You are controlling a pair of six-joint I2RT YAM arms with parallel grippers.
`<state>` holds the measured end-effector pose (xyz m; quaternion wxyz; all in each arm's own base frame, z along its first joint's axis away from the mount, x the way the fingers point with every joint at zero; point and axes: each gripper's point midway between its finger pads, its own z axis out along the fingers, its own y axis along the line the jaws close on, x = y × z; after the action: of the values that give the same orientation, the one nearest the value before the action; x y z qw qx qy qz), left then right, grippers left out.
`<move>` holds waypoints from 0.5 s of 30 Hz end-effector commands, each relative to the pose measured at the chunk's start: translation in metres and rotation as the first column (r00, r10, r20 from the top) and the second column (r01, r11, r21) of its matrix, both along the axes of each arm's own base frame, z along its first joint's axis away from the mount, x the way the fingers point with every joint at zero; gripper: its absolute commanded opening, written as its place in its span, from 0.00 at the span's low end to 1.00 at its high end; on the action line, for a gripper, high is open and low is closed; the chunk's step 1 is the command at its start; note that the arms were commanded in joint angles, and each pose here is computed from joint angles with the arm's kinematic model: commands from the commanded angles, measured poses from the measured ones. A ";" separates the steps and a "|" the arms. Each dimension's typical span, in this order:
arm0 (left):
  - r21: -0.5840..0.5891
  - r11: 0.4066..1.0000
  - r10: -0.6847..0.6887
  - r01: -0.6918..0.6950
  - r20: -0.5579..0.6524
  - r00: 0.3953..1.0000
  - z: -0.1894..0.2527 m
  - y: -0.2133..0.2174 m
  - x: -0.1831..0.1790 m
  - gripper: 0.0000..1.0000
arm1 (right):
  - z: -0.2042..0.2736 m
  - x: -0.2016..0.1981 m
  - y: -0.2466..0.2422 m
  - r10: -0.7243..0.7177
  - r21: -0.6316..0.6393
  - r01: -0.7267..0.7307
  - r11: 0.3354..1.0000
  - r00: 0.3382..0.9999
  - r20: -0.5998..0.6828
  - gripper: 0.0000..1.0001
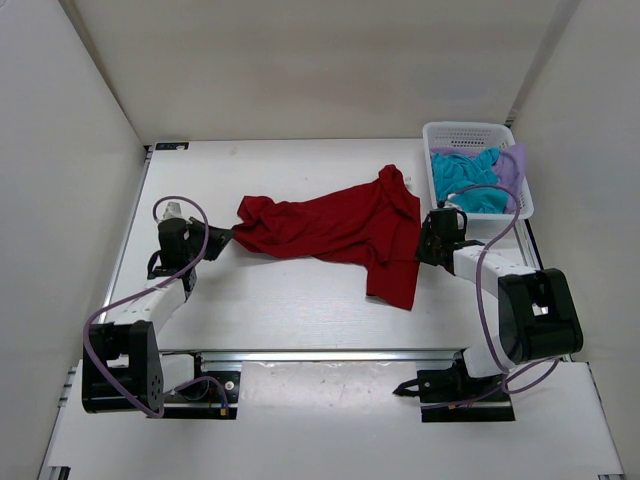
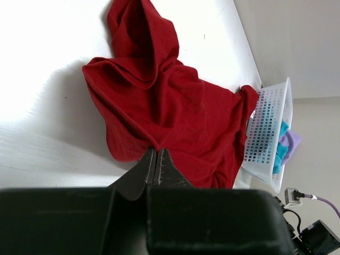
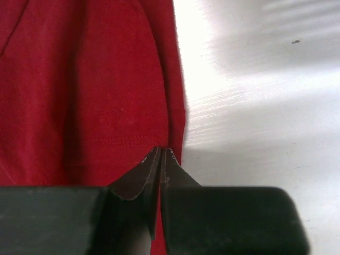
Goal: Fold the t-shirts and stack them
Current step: Flatten out the tshirt
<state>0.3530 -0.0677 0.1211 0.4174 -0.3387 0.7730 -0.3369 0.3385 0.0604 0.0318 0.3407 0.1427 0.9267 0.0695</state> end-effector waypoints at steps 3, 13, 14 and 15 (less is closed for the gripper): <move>0.022 1.000 -0.012 0.011 0.019 1.000 0.003 -0.003 0.003 0.00 | 0.035 0.020 0.001 -0.005 0.007 0.004 1.000 0.995 0.095 0.00; 0.139 0.951 -0.302 0.275 0.240 0.923 0.146 -0.069 0.040 0.00 | 0.239 0.030 0.008 -0.001 -0.050 0.027 0.998 0.891 0.454 0.00; 0.134 0.948 -0.315 0.289 0.272 0.909 0.170 -0.067 0.040 0.00 | 0.275 0.024 0.005 -0.009 -0.057 0.044 0.997 0.857 0.515 0.00; 0.131 0.947 -0.321 0.294 0.326 0.889 0.199 -0.066 0.040 0.00 | 0.313 0.015 0.002 -0.009 -0.070 0.059 0.996 0.821 0.571 0.00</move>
<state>0.3993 -0.1323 0.2410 0.4550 -0.1900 0.7792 -0.3870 0.3730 0.0816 0.2433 0.5210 0.1082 0.8414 0.0945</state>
